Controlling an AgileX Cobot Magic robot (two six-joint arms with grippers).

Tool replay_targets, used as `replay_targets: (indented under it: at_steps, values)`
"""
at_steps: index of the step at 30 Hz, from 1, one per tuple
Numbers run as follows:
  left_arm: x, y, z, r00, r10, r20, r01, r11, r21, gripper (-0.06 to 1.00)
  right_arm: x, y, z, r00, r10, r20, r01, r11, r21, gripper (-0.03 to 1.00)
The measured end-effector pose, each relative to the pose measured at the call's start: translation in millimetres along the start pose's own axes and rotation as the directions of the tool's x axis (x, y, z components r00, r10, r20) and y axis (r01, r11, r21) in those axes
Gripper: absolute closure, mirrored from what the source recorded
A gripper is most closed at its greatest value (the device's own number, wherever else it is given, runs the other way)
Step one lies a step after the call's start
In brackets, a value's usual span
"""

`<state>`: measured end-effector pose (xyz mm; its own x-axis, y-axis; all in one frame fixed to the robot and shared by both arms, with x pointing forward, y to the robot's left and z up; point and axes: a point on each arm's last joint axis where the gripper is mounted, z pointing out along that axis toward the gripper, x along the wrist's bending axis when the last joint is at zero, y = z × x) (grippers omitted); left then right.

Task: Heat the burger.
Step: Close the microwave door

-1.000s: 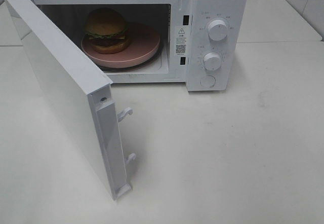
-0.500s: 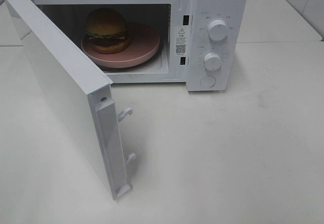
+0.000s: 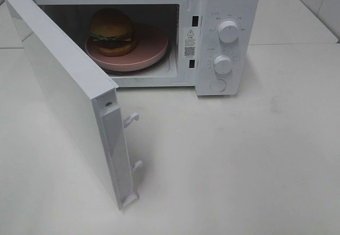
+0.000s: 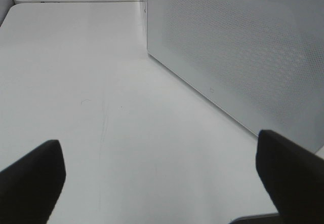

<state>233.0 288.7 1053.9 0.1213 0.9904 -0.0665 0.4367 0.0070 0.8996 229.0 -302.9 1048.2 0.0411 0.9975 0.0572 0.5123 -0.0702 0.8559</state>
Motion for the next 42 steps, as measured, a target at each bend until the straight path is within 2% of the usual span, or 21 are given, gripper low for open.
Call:
replay_targets:
  at_steps: [23,28,37,39,40,42]
  values:
    - [0.0,0.0,0.0,1.000,0.013,0.000,-0.013,1.000,0.000,0.01,0.0,0.0,0.0,1.000,0.000,0.000,0.000,1.000,0.000,0.21]
    - [-0.2,9.2,-2.6,1.000,0.026,-0.004,-0.027,0.999,-0.040,0.01,0.0,0.1,0.0,1.000,0.000,0.000,0.000,1.000,-0.001,0.21]
    - [3.5,29.7,16.9,1.000,0.008,-0.014,-0.009,0.999,-0.040,0.04,0.0,0.1,0.0,1.000,0.000,0.000,0.000,1.000,-0.001,0.21]
    - [5.4,37.3,26.8,1.000,0.001,-0.020,-0.002,0.999,-0.032,0.12,0.0,0.1,0.0,1.000,0.000,0.000,0.000,1.000,-0.001,0.21]
    - [5.4,37.3,26.8,1.000,0.001,-0.020,-0.002,0.999,-0.032,0.12,0.0,0.1,0.0,1.000,0.000,0.000,0.000,1.000,-0.001,0.21]
    - [8.2,47.2,42.5,1.000,-0.010,-0.027,0.010,1.000,-0.015,0.31,0.0,0.1,0.0,1.000,0.000,0.000,0.000,1.000,-0.001,0.21]
